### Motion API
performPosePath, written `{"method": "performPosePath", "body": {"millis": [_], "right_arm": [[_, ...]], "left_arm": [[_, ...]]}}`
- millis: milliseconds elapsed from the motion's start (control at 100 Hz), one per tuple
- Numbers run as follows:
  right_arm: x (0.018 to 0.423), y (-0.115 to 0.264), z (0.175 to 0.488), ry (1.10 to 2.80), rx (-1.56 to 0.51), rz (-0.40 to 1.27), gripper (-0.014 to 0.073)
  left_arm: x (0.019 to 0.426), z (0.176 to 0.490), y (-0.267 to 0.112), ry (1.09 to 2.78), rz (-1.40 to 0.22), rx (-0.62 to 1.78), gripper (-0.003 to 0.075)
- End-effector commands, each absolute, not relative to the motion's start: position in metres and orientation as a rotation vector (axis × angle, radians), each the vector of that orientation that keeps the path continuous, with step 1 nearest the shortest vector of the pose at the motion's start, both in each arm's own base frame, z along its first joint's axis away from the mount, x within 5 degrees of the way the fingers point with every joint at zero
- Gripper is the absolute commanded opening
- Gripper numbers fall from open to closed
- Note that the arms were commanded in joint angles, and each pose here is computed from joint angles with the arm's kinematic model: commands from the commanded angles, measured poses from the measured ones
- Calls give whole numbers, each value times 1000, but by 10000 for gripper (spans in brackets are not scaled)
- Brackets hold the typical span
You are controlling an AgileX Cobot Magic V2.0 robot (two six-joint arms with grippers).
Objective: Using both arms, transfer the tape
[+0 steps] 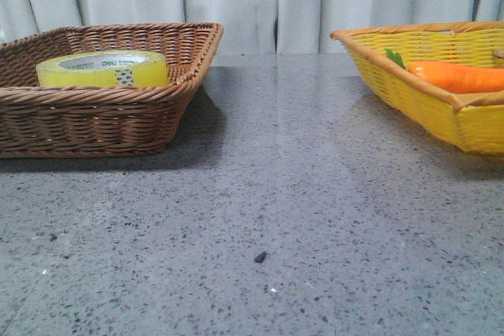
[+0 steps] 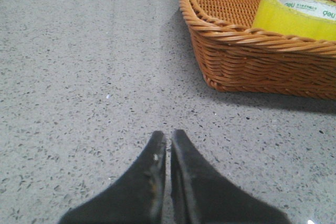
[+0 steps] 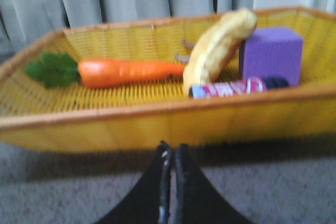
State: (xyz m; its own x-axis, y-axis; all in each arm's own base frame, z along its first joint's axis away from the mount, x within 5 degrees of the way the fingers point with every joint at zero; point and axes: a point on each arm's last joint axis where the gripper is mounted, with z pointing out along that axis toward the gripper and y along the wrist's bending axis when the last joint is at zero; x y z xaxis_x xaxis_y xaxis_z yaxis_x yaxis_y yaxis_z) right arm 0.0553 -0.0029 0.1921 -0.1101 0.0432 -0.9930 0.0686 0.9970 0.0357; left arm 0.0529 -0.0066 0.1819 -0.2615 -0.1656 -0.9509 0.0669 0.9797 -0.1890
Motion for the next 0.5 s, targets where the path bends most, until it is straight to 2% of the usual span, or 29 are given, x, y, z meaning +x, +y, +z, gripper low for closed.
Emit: {"method": "performPosePath", "body": {"millis": [0, 60, 490], "right_arm": [[54, -3, 180, 1747, 85, -26, -74], [53, -2, 176, 1800, 84, -21, -74], [53, -2, 176, 1797, 84, -21, -74]], "left_arm": [[52, 184, -7, 1766, -235, -82, -21], [52, 184, -7, 1766, -235, -82, -21], [52, 184, -7, 1766, -235, -82, -21]]}}
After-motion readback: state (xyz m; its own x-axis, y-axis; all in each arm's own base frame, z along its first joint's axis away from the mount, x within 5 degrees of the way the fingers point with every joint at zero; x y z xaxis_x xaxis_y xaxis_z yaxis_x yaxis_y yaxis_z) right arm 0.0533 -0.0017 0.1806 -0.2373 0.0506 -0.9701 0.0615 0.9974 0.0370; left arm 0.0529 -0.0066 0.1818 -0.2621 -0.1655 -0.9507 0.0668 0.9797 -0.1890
